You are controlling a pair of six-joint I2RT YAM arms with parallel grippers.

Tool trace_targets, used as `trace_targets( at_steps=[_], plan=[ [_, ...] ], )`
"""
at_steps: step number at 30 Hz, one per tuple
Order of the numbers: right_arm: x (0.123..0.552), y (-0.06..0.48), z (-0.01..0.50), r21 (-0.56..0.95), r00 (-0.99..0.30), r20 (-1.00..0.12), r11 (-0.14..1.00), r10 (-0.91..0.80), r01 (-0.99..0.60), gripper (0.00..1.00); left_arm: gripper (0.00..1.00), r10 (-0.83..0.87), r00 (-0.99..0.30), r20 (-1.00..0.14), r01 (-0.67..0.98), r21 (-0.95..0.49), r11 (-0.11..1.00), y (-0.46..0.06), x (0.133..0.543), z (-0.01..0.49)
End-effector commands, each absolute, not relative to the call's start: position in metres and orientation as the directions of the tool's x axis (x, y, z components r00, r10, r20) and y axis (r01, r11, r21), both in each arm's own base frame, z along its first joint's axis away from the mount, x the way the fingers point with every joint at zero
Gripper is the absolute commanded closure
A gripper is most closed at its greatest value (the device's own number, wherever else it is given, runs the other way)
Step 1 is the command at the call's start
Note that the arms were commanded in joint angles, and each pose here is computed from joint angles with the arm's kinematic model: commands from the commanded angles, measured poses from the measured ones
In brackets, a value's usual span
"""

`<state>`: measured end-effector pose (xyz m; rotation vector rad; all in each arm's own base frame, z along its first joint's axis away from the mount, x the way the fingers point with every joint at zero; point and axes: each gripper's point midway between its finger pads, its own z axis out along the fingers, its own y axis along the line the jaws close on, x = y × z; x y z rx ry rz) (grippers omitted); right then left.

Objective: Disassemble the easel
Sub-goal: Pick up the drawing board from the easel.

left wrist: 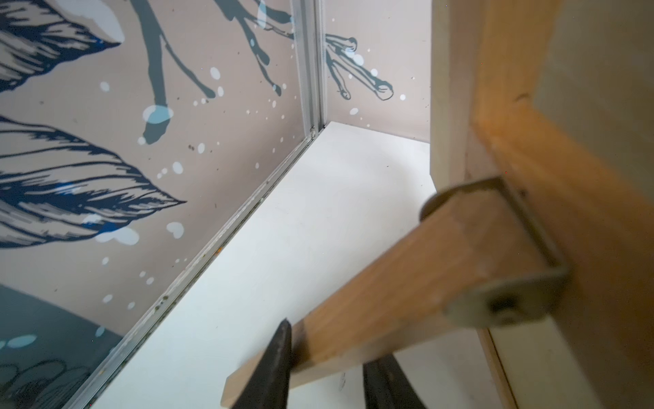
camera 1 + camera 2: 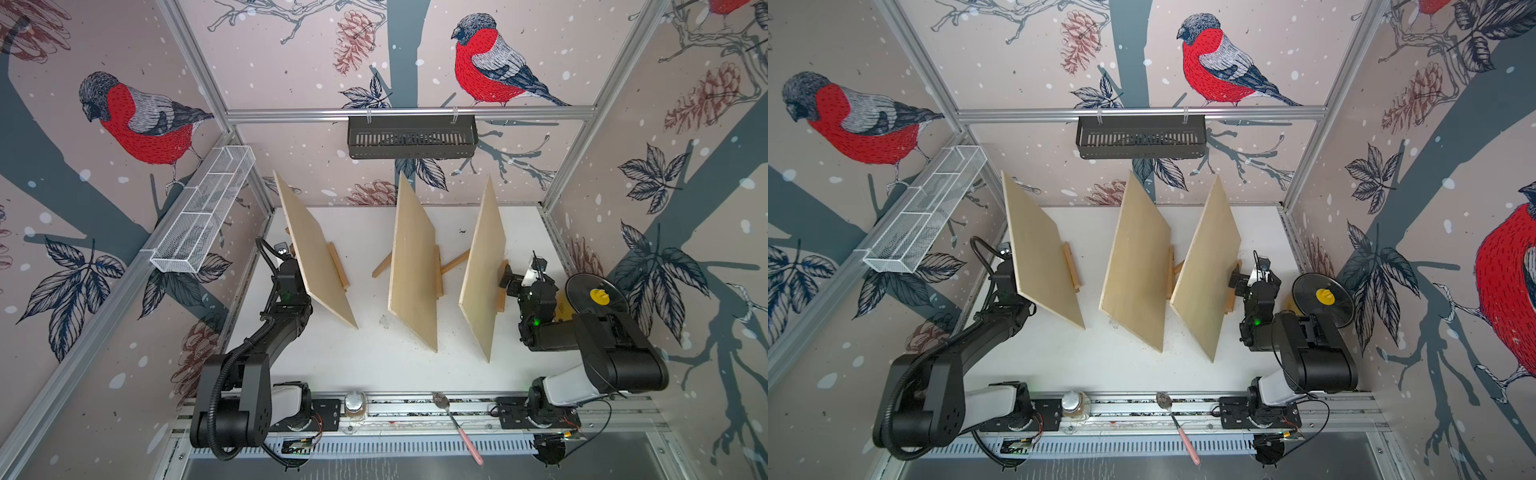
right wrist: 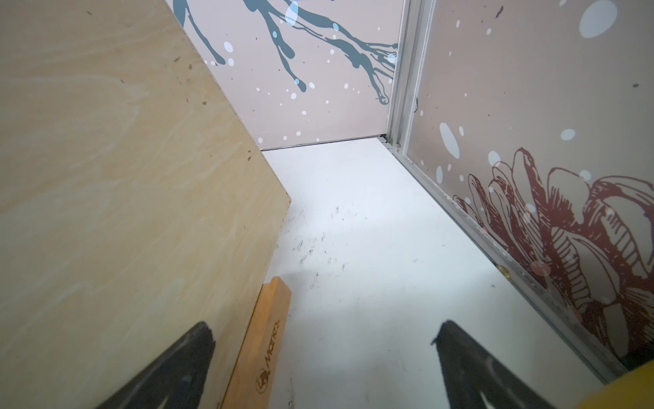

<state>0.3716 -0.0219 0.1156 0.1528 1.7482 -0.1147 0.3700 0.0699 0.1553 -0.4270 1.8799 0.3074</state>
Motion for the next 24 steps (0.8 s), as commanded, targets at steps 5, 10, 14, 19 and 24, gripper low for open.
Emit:
trace_targets(
  at_steps=[5,10,14,19,24],
  plan=[
    [0.373,-0.023,0.125,0.005,-0.141,-0.99,0.986,0.029,0.166,0.01,0.66,-0.206,-0.352,-0.913,-0.501,-0.002,0.866,0.079,0.357,0.132],
    [0.373,-0.023,0.125,0.004,-0.143,-0.989,0.986,0.029,0.167,0.01,0.63,-0.223,-0.364,-0.904,-0.5,-0.012,0.866,0.079,0.357,0.124],
    [0.373,-0.024,0.125,0.005,-0.143,-0.989,0.986,0.029,0.168,0.0,0.6,-0.234,-0.378,-0.896,-0.503,-0.013,0.864,0.079,0.356,0.119],
    [0.373,-0.023,0.125,0.005,-0.142,-0.989,0.986,0.029,0.166,0.01,0.53,-0.258,-0.391,-0.884,-0.499,-0.032,0.866,0.076,0.355,0.116],
    [0.373,-0.024,0.125,0.005,-0.143,-0.989,0.986,0.029,0.168,0.01,0.52,-0.317,-0.421,-0.85,-0.551,-0.037,0.833,0.08,0.343,0.113]
  ],
)
